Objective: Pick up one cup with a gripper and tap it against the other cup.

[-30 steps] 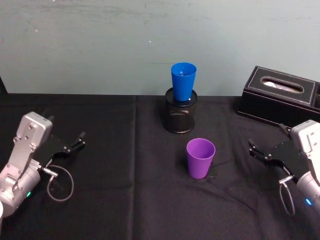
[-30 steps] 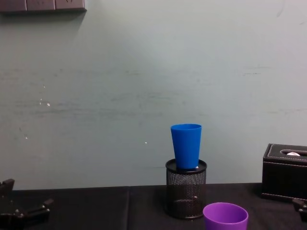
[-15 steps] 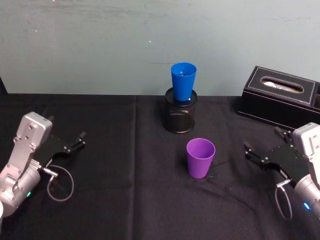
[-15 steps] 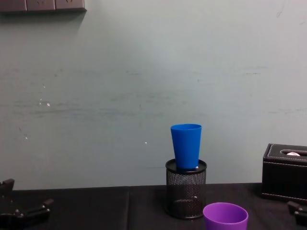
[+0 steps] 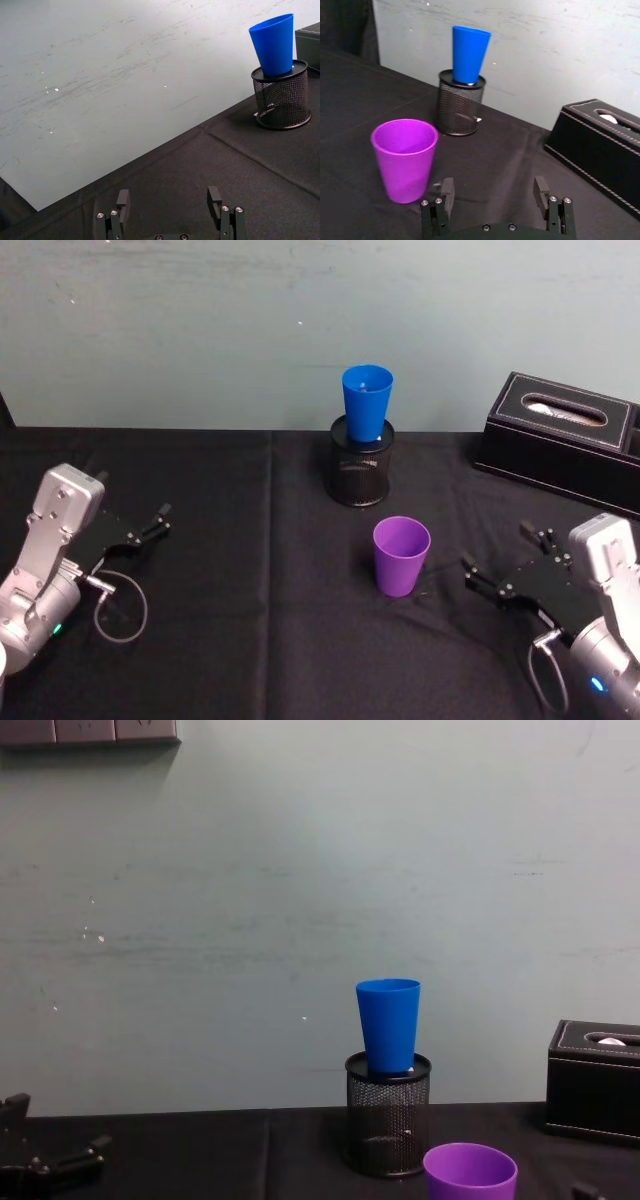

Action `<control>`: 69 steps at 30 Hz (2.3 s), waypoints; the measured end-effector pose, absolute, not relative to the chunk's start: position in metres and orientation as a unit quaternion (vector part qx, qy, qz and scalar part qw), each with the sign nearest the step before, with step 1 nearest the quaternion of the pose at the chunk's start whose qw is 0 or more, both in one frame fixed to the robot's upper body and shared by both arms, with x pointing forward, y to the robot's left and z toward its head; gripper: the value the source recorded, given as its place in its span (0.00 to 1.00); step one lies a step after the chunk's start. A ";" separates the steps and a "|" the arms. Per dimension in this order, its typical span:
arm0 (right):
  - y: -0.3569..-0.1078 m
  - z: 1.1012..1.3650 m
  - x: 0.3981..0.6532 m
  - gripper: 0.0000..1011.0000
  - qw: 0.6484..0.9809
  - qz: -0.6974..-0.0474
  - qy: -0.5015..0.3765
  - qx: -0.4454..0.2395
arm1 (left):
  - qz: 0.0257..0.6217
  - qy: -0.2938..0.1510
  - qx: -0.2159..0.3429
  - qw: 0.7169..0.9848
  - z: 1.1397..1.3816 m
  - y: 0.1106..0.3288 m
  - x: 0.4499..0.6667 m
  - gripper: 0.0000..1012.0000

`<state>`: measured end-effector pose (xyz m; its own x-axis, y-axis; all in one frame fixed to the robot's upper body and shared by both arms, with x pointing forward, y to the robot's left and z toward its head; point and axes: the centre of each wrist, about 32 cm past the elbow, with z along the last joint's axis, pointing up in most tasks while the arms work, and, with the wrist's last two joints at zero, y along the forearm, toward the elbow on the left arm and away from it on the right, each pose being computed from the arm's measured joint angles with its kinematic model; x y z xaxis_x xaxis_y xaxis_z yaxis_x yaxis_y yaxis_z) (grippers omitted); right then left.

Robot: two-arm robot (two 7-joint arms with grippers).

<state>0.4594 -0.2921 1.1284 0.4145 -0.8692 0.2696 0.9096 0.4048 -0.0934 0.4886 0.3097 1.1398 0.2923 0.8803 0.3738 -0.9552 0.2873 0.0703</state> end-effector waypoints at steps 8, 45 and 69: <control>-0.283 1.122 0.453 0.99 0.845 -0.517 -0.078 -0.111 | 0.580 -0.132 0.142 0.791 1.140 0.310 0.489 1.00; -0.241 1.108 0.466 0.99 0.879 -0.473 -0.028 -0.053 | 0.580 -0.132 0.141 0.791 1.140 0.310 0.489 1.00; -0.235 1.102 0.488 0.99 0.882 -0.468 -0.023 -0.048 | 0.580 -0.132 0.141 0.791 1.140 0.310 0.489 1.00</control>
